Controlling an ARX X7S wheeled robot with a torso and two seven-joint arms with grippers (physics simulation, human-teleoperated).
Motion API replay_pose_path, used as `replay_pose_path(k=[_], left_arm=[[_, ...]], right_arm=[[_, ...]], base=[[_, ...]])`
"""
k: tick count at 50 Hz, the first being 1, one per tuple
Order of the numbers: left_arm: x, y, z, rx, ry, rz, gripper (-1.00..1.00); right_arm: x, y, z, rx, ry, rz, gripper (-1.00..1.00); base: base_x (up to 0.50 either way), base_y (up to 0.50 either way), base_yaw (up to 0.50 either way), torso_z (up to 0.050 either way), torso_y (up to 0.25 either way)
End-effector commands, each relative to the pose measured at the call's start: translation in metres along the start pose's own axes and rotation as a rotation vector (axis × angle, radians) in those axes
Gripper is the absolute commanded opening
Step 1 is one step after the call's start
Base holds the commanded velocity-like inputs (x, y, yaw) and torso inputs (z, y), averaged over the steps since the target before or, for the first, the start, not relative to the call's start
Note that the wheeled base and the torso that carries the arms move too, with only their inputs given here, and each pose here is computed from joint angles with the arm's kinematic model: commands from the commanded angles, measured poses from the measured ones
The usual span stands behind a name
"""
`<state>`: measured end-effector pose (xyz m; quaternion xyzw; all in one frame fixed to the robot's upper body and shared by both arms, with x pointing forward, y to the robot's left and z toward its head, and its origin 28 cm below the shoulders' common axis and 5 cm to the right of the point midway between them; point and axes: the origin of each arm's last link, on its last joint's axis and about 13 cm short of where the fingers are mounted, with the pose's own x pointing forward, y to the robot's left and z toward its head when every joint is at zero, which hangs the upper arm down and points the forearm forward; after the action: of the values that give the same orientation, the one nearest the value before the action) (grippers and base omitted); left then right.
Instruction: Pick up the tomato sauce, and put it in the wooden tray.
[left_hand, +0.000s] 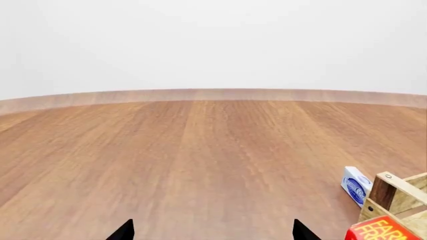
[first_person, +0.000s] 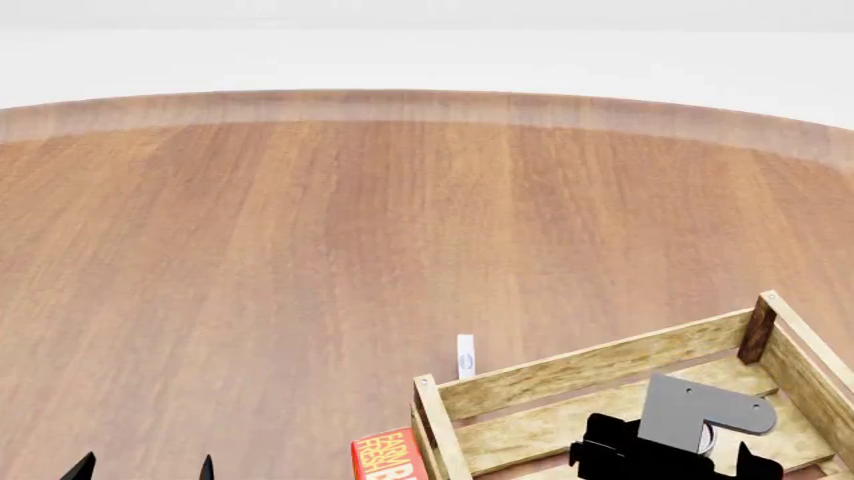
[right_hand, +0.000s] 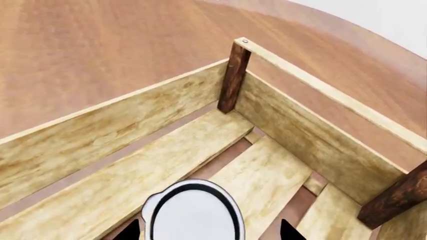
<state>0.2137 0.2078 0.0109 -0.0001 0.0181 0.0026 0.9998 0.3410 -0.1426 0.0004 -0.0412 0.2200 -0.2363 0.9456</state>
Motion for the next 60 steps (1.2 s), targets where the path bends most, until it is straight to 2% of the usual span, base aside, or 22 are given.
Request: replay_pose_path(k=[1,20,36,42,48,60], left_arm=[[0.001,-0.001,0.0,-0.005,-0.009,-0.004,1.0],[0.0,-0.001,0.001,-0.004,-0.01,-0.007,1.0],[0.0,-0.001,0.001,-0.003,-0.01,-0.007,1.0],[0.0,-0.001,0.001,-0.003,-0.01,-0.007,1.0],[0.0,-0.001,0.001,-0.003,-0.01,-0.007,1.0],[0.0,-0.001,-0.001,-0.003,-0.01,-0.009,1.0]], right_arm=[[-0.002,0.004,-0.001,0.004,0.007,0.033,1.0],[-0.002,0.005,0.0,-0.012,-0.005,0.051,1.0],[0.001,0.006,0.012,0.001,-0.057,0.073,1.0],[0.001,0.007,0.02,0.011,-0.095,0.096,1.0],[-0.014,0.003,0.033,0.018,-0.136,0.118,1.0],[-0.021,-0.009,0.057,0.042,-0.171,0.091,1.0]], base=[[0.0,0.0,0.0,0.0,0.0],[0.0,0.0,0.0,0.0,0.0],[0.0,0.0,0.0,0.0,0.0],[0.0,0.0,0.0,0.0,0.0],[0.0,0.0,0.0,0.0,0.0],[0.0,0.0,0.0,0.0,0.0]])
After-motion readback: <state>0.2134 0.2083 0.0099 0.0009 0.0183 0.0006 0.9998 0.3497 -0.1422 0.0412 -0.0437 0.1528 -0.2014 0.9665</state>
